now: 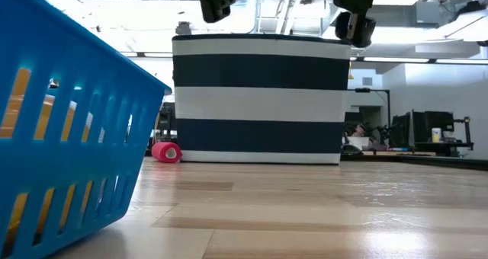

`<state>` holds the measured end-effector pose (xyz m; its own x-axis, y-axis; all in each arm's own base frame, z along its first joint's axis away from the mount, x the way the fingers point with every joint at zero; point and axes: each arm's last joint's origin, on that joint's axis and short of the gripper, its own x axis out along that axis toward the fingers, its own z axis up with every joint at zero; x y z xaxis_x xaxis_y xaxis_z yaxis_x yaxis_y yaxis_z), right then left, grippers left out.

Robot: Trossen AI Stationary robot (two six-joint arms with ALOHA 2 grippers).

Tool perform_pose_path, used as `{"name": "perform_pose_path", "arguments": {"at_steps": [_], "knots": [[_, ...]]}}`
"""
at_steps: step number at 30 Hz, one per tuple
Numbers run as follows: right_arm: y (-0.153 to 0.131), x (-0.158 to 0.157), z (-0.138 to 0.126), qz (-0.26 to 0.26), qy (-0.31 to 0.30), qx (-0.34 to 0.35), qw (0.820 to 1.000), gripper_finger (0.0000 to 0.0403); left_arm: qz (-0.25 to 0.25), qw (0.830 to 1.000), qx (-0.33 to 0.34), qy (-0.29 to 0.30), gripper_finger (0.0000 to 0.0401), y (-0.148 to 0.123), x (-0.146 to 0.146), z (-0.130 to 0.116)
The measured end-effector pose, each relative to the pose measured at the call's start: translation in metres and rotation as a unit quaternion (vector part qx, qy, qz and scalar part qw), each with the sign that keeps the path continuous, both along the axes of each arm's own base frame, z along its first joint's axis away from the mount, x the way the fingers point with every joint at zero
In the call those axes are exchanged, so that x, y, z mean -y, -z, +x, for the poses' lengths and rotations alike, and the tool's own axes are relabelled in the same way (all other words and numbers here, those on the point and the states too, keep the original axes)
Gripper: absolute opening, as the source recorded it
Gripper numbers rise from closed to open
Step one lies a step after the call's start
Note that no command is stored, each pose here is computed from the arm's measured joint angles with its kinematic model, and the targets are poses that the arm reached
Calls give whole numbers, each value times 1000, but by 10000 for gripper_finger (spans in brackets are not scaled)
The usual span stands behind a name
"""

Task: Pick & place medical supplies in basket/bin
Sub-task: Put the green bandage into the transparent bin

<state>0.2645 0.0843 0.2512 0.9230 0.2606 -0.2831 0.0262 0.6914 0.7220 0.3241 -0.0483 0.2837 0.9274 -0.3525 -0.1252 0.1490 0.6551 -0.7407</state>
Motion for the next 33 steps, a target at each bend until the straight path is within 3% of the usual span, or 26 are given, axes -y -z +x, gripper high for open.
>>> {"name": "perform_pose_path", "arguments": {"at_steps": [7,15,33], "knots": [[0,0,0,1,4,0,1000,103,2,1000,-11,-14,341,4,-1,2],[0,0,0,1,7,3,1000,103,0,999,-12,-35,287,4,-2,2],[-6,2,2,5,19,32,999,103,-11,999,-6,-46,101,3,7,1]]}}
